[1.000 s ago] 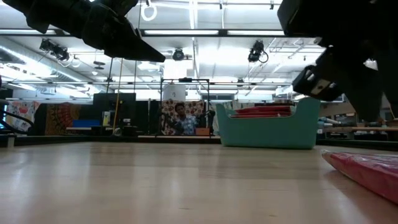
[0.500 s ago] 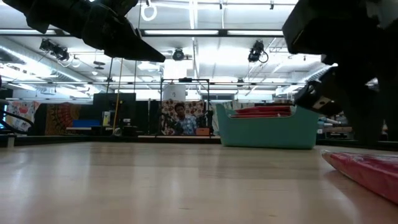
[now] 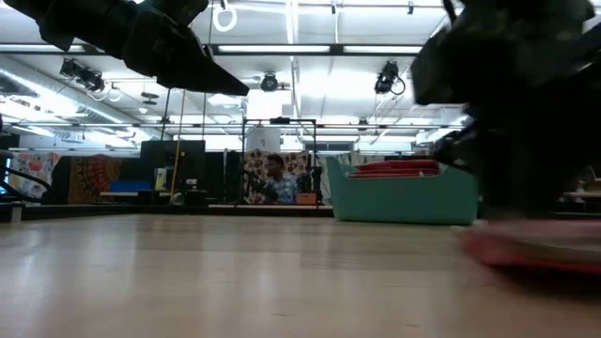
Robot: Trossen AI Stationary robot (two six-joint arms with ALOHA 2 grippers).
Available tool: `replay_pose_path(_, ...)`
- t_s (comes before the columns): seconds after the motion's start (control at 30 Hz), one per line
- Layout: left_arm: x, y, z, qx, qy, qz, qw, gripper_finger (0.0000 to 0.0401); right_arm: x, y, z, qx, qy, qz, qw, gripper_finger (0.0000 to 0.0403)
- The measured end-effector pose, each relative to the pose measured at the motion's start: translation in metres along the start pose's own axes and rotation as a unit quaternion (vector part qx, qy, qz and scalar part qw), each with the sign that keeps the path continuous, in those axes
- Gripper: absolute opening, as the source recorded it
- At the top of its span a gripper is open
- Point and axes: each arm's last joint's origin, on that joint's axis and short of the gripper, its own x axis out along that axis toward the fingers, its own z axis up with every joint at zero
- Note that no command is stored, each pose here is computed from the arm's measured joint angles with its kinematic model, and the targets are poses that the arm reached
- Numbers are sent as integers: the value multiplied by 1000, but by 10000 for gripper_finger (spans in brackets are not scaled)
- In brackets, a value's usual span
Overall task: Sort popcorn bags into baskets
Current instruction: Put the popcorn bag into the bin
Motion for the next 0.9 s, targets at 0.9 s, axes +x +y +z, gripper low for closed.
replay_pose_path(0.9,0,0,0,-1,-2,0,1000,109,-44,-41,51,-49,6,-197,979,108)
